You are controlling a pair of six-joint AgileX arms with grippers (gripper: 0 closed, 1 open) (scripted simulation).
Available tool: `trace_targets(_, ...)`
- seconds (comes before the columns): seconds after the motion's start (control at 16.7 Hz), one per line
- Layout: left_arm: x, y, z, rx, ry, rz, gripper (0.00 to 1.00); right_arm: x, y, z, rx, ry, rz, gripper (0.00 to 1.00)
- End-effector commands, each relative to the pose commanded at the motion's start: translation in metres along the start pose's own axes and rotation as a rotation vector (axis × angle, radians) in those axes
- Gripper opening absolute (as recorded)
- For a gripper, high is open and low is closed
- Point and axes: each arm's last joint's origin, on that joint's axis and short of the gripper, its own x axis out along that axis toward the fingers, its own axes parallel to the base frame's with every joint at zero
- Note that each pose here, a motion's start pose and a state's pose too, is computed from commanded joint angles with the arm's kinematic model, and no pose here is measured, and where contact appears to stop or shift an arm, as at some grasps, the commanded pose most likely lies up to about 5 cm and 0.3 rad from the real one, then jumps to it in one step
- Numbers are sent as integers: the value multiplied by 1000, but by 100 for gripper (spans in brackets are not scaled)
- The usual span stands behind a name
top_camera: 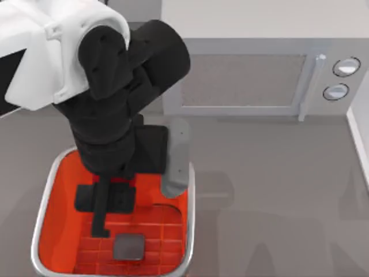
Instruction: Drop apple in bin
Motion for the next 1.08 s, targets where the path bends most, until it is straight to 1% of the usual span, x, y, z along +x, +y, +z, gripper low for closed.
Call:
trace_targets(0.18,-2,-21,5,10,1,26,0,0,0,0,0,0,0,100)
trace_targets(0.54,3,-19,5,6,1,28,0,0,0,0,0,0,0,100)
trace_targets(0.96,61,-19,6,7,-5,33,0,0,0,0,0,0,0,100)
trace_targets(1.08,68,-19,6,10,0,28,0,0,0,0,0,0,0,100)
